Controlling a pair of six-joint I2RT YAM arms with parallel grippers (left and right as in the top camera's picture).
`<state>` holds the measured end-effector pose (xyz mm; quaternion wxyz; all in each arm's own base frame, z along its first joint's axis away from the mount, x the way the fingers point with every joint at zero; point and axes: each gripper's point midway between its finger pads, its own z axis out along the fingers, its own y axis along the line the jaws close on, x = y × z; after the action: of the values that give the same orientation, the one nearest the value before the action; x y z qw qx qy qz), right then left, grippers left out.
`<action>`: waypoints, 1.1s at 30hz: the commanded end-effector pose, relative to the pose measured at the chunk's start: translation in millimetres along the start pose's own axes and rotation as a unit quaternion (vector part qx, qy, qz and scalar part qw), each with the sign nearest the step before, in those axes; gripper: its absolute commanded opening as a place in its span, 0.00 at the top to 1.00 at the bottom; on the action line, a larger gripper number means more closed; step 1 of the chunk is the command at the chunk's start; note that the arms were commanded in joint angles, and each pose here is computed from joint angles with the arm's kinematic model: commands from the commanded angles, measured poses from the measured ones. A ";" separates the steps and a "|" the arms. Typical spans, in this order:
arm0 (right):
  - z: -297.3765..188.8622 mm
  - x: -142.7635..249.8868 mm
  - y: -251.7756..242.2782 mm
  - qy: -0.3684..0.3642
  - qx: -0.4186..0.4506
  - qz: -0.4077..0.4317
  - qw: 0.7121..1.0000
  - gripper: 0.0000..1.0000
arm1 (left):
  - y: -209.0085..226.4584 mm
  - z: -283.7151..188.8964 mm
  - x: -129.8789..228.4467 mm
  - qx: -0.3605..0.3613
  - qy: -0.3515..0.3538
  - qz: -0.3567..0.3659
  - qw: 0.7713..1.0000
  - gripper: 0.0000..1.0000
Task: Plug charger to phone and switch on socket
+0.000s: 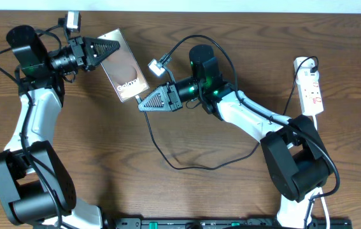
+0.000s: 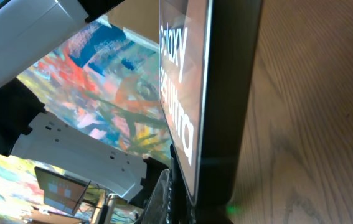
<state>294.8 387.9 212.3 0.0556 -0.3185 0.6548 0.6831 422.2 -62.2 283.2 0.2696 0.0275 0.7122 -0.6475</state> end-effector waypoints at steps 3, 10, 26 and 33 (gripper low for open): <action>-0.4 -7.2 4.2 -0.009 0.006 -0.018 1.000 0.99 | -7.5 1.4 3.6 0.011 0.016 -0.006 1.000 0.93; -0.4 -7.2 4.2 -0.009 0.006 -0.018 1.000 0.99 | -7.5 1.4 3.6 0.011 0.016 -0.011 1.000 0.92; -0.5 -8.4 3.4 -0.012 0.009 -0.011 1.000 0.99 | -7.6 1.5 3.8 0.012 0.017 -0.003 1.000 0.92; -0.5 -9.8 2.8 -0.016 0.011 -0.004 1.000 0.99 | -7.6 1.5 3.8 0.012 0.017 0.002 1.000 0.92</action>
<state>294.9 387.9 212.5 0.0548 -0.3174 0.6552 0.6833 422.2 -62.2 283.3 0.2629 0.0198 0.7125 -0.6503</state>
